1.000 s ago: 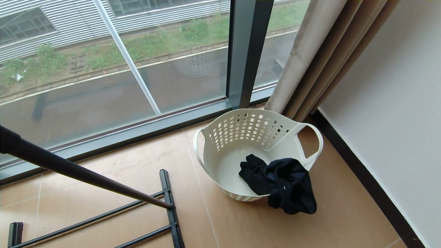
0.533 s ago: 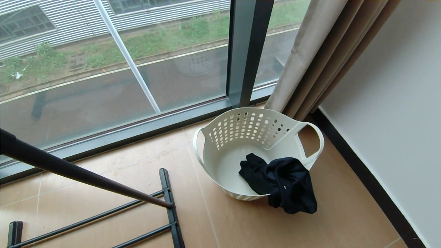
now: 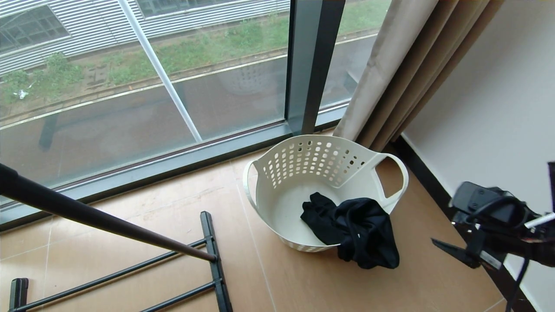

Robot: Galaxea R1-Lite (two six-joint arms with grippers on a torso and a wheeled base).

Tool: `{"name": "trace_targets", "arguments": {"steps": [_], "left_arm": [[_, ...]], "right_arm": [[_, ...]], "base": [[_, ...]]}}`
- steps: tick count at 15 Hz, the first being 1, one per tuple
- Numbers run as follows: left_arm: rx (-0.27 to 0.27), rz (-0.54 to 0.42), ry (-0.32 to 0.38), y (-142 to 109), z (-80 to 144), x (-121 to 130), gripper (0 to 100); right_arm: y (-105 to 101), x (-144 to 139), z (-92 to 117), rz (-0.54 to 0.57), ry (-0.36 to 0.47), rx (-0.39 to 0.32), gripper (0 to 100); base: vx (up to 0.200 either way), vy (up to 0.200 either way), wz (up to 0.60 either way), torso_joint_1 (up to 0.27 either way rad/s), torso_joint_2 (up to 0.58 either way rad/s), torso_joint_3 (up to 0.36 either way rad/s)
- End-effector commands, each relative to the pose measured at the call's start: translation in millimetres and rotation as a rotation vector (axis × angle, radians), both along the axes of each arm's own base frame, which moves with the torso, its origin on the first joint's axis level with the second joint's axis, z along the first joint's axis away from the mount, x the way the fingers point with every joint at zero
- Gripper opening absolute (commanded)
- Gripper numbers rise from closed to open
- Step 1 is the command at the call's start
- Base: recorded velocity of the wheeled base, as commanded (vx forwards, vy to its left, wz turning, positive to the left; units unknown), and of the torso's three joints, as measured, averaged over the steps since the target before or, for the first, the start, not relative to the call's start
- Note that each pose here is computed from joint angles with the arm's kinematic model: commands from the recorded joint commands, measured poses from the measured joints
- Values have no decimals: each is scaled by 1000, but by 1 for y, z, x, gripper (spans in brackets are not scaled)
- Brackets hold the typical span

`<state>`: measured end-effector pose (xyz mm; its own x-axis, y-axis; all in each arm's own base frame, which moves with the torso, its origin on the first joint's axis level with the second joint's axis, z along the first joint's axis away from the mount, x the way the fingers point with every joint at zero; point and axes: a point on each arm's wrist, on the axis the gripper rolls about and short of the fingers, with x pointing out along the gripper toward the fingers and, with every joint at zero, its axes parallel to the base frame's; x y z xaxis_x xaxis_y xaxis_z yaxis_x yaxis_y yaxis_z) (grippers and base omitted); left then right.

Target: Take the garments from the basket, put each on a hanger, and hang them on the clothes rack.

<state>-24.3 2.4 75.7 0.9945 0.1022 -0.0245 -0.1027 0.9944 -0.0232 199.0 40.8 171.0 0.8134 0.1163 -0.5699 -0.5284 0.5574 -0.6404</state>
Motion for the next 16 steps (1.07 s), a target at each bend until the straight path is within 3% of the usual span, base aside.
{"name": "trace_targets", "arguments": {"steps": [1, 4, 8, 16], "left_arm": [[0, 0, 1, 0, 0, 0, 100], [0, 0, 1, 0, 0, 0, 100], [0, 0, 1, 0, 0, 0, 100], [-2, 0, 1, 0, 0, 0, 100]], "right_arm": [[36, 60, -16, 212, 42, -225, 100], [67, 89, -32, 254, 52, -404, 100], [83, 116, -53, 201, 86, -512, 100], [86, 162, -71, 140, 87, -521, 100]], "base": [[0, 0, 0, 0, 0, 0], [0, 0, 0, 0, 0, 0], [0, 0, 0, 0, 0, 0], [0, 0, 0, 0, 0, 0]]}}
